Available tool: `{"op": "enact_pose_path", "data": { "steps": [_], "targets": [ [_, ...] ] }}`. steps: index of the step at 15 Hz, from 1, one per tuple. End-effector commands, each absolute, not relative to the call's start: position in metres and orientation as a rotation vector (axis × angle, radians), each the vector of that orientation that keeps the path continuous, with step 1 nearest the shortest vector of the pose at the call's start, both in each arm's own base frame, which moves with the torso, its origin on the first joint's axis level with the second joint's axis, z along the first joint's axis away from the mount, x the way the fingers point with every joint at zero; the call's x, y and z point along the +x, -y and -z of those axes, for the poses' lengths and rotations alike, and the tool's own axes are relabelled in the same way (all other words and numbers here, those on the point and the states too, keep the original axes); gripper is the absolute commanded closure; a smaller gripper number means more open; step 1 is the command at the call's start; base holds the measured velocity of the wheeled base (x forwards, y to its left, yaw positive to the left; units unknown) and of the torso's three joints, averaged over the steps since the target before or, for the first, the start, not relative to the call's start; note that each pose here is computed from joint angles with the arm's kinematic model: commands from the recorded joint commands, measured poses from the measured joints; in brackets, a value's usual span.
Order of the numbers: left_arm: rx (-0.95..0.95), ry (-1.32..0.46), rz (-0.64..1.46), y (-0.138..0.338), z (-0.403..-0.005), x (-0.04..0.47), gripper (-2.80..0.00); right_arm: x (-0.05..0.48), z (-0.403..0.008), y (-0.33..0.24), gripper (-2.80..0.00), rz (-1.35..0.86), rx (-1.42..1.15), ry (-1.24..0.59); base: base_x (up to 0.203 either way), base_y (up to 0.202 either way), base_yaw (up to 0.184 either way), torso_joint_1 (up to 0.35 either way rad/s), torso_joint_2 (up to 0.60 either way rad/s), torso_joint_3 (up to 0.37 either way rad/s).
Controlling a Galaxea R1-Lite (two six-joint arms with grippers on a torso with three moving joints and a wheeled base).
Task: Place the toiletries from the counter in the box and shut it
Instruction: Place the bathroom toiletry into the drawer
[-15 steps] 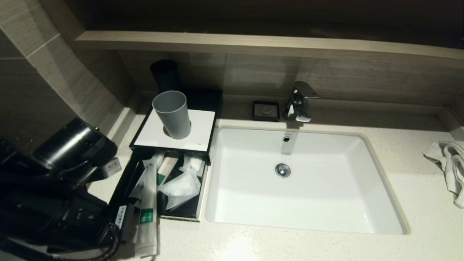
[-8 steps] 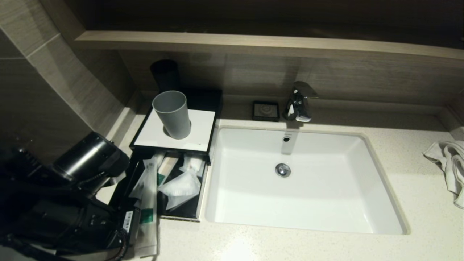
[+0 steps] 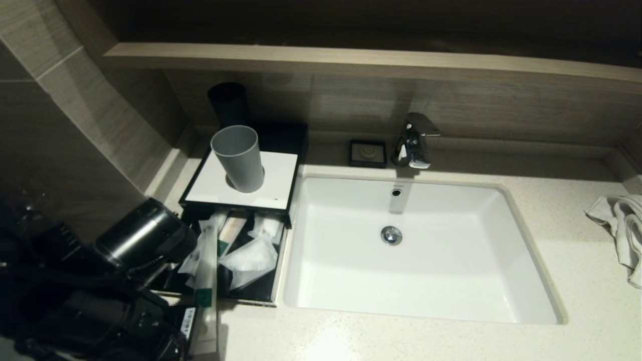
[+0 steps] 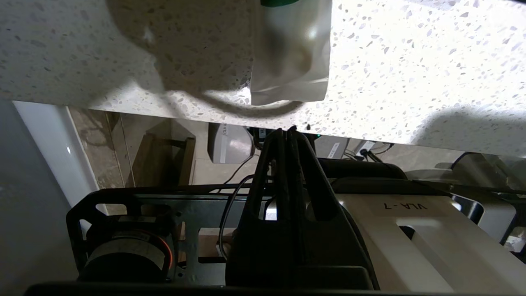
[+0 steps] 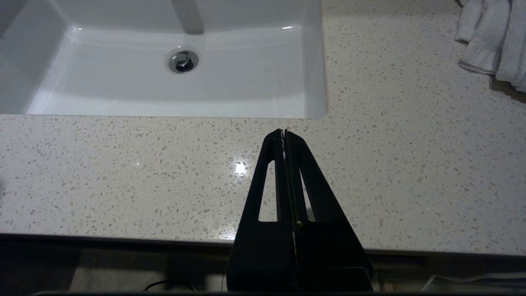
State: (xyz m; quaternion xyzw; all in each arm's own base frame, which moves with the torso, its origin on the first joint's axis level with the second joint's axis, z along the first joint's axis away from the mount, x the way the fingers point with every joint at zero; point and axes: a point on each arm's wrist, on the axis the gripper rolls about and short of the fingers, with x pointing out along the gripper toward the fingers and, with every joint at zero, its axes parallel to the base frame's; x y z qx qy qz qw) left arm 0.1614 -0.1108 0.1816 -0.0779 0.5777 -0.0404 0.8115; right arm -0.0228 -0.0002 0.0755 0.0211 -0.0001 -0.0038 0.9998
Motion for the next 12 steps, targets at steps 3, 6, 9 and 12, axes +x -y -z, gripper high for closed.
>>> {"op": "enact_pose_path", "data": {
  "steps": [3, 6, 9, 12],
  "targets": [
    [-0.158, -1.253, 0.078, 0.112, -0.177, 0.161, 0.0, -0.023, -0.075, 0.0, 0.0, 0.008, 0.042, 0.0, 0.0, 0.0, 0.0, 0.0, 0.0, 0.0],
    [-0.152, -1.261, 0.075, 0.111, -0.174, 0.159, 0.0, -0.023, -0.075, 0.0, 0.0, 0.008, 0.041, 0.0, 0.0, 0.0, 0.0, 0.0, 0.0, 0.0],
    [-0.137, -1.272, 0.086, 0.112, -0.167, 0.154, 0.0, -0.023, -0.075, 0.0, 0.0, 0.008, 0.042, 0.0, 0.0, 0.0, 0.0, 0.0, 0.0, 0.0],
    [-0.137, -1.265, 0.096, 0.112, -0.164, 0.152, 0.0, -0.023, -0.075, 0.0, 0.0, 0.008, 0.041, 0.0, 0.0, 0.0, 0.0, 0.0, 0.0, 0.0]
  ]
}}
